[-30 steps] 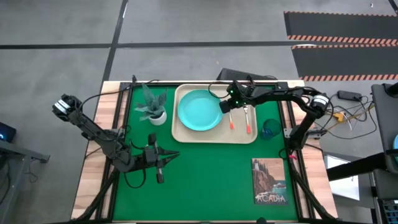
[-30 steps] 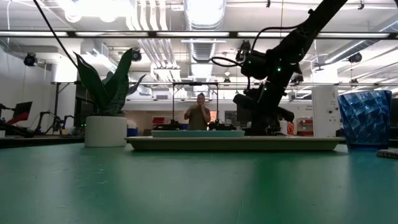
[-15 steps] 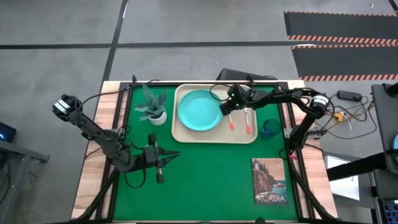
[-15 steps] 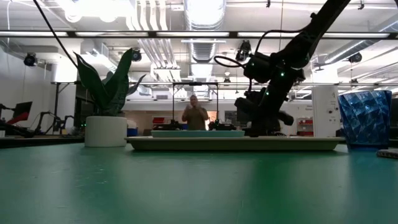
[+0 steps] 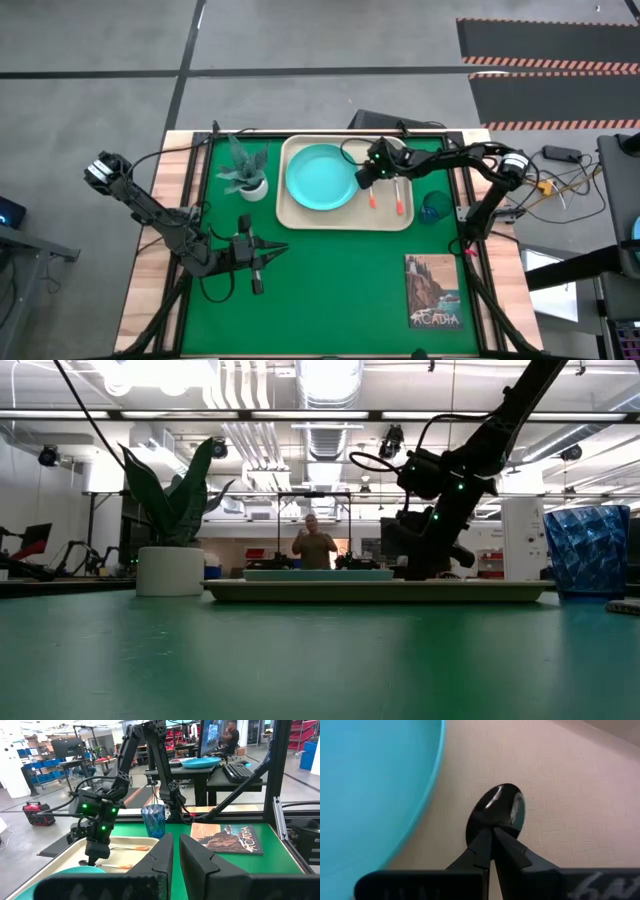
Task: Pick and place plate/cup/fork/spoon on tray
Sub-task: Put the orange spoon on the light white tray to the left of the orange fork
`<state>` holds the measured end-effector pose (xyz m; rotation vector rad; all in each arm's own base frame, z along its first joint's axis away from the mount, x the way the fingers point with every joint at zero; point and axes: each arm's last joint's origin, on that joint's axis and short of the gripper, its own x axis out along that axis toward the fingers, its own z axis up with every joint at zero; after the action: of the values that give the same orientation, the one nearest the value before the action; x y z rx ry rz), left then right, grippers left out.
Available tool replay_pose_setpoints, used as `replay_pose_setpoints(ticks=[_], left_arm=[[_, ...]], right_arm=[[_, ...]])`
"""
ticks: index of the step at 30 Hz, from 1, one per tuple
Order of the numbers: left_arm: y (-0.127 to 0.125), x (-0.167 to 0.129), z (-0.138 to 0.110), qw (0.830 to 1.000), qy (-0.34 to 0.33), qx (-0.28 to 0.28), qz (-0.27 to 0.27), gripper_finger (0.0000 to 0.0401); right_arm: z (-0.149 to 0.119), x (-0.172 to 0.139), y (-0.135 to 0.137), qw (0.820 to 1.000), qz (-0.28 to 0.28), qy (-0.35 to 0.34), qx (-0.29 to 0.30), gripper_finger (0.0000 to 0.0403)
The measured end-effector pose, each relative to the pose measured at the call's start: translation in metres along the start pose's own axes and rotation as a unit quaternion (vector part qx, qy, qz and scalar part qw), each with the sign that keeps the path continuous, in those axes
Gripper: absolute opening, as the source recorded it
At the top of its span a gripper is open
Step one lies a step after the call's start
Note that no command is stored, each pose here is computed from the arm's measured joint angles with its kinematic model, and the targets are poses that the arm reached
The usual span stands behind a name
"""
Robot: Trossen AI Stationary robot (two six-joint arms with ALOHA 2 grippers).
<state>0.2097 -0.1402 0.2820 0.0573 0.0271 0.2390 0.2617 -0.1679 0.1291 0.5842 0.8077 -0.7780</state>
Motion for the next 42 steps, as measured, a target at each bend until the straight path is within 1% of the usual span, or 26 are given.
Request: replay_pose_setpoints(ticks=[10, 12, 15, 19, 23, 26, 34, 42], left_arm=[[0.0, 0.0, 0.0, 1.0, 0.0, 0.0, 0.0, 0.0016], [0.0, 0.0, 0.0, 1.0, 0.0, 0.0, 0.0, 0.0016], [0.0, 0.0, 0.0, 1.0, 0.0, 0.0, 0.0, 0.0016], [0.0, 0.0, 0.0, 1.0, 0.0, 0.0, 0.0, 0.0016], [0.0, 0.0, 0.0, 1.0, 0.0, 0.0, 0.0, 0.0016], [0.0, 0.0, 0.0, 1.0, 0.0, 0.0, 0.0, 0.0016], [0.0, 0.0, 0.0, 1.0, 0.0, 0.0, 0.0, 0.0016], [0.0, 0.0, 0.0, 1.0, 0.0, 0.0, 0.0, 0.0016]], right_arm=[[0.011, -0.005, 0.004, 0.999, -0.012, 0.019, -0.029, 0.0011], [0.014, -0.007, 0.004, 0.999, -0.022, 0.025, -0.032, 0.0011], [0.017, -0.008, 0.007, 0.999, -0.021, 0.023, -0.031, 0.0011], [0.015, -0.007, 0.013, 0.999, -0.016, 0.019, -0.037, 0.0011], [0.007, 0.003, 0.013, 0.998, -0.035, 0.033, -0.047, 0.0011], [0.006, 0.006, 0.013, 0.997, -0.039, 0.037, -0.051, 0.0011], [0.005, 0.001, 0.011, 0.994, -0.049, 0.046, -0.082, 0.0011], [0.008, -0.008, 0.011, 0.995, -0.047, 0.041, -0.084, 0.0011]])
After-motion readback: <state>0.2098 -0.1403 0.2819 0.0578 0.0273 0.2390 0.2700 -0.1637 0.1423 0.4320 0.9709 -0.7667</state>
